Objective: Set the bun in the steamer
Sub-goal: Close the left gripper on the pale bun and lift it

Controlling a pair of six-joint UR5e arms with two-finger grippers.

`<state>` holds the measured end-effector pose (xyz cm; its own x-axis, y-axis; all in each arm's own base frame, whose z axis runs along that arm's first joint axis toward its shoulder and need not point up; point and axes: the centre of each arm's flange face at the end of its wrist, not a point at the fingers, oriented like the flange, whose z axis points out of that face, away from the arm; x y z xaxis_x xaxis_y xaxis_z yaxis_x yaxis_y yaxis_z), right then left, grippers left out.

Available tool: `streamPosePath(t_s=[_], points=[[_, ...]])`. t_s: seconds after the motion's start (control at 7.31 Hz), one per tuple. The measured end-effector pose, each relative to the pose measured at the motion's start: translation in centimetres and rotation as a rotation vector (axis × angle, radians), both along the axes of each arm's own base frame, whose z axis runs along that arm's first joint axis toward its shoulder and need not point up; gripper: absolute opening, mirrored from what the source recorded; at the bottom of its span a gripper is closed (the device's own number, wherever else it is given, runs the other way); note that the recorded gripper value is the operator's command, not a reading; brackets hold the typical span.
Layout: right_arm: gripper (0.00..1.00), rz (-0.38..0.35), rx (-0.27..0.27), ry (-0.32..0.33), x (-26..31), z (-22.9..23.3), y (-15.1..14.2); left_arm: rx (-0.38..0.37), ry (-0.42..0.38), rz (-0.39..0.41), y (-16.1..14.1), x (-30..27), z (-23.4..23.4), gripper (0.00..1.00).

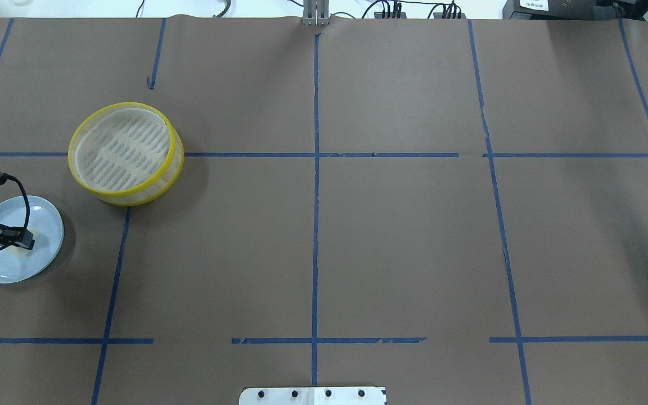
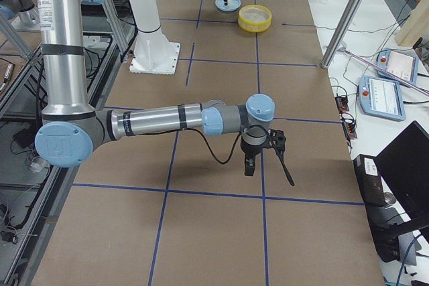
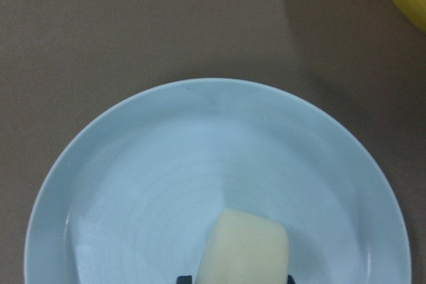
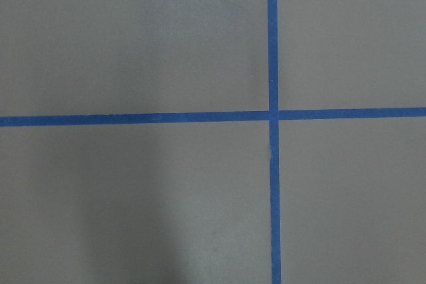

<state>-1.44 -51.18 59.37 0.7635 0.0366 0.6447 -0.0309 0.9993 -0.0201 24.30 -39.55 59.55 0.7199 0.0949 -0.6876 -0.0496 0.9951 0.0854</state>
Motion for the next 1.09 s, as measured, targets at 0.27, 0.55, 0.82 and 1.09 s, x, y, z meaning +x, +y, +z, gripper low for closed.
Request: streamPosePath(t_s=[0.27, 0.55, 0.82, 1.09], points=[[1.00, 0.000, 0.000, 0.000, 0.0, 0.0, 0.0, 0.001, 0.003, 0.001, 0.0, 0.0, -0.1, 0.27], [1.00, 0.001, -0.001, 0.000, 0.0, 0.0, 0.0, 0.007, 0.008, 0.001, 0.0, -0.1, -0.5, 0.28], [1.00, 0.001, 0.000, 0.000, 0.0, 0.0, 0.0, 0.035, 0.028, 0.015, 0.2, -0.8, -2.1, 0.28], [1.00, 0.001, -0.001, 0.000, 0.0, 0.0, 0.0, 0.039, 0.076, 0.026, 0.6, -2.7, -4.2, 0.28]])
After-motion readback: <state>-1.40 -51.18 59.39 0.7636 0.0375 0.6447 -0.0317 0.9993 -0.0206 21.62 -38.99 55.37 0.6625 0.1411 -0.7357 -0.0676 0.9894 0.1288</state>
